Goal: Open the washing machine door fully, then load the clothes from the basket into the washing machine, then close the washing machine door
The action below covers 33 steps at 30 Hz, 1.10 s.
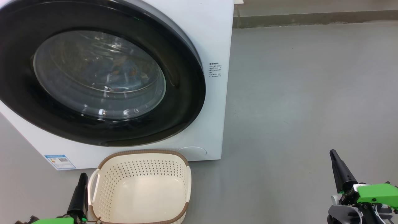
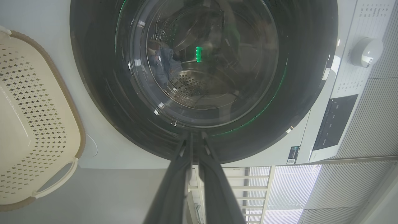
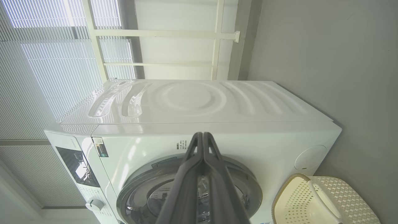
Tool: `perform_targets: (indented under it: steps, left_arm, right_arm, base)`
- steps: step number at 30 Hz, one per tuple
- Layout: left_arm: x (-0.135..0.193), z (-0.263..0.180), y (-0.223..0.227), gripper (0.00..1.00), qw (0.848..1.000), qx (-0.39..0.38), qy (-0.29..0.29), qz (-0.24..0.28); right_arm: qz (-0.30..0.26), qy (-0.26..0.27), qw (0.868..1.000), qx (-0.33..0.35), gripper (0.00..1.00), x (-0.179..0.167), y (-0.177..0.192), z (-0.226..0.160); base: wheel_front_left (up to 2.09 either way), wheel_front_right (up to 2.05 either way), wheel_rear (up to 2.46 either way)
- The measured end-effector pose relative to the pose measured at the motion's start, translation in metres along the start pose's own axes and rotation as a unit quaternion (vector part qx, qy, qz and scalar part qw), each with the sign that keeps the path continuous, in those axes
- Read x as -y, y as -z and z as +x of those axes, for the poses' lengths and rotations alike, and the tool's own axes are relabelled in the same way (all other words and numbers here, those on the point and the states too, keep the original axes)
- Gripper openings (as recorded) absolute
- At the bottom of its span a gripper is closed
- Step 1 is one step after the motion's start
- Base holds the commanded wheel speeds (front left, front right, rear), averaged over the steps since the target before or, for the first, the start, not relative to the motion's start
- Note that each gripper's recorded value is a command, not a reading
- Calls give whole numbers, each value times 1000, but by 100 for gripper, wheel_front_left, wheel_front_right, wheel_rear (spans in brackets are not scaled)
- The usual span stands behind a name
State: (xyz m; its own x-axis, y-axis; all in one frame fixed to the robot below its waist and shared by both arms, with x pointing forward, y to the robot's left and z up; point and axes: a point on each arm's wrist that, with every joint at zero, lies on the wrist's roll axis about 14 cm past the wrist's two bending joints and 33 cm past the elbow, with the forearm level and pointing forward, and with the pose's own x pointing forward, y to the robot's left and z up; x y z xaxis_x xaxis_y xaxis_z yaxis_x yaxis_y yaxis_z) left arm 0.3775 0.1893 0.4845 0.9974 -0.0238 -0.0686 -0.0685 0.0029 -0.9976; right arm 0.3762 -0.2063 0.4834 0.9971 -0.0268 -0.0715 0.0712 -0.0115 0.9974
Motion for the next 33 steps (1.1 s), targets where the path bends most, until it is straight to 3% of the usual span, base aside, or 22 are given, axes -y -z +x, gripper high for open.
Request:
perform_targets:
  steps: [33]
  left_arm:
    - [0,0,0,0,1000,0,0,-1]
  right_arm:
    - [2,0,1000,2,0,0,-1,0]
  base:
    - [0,0,0]
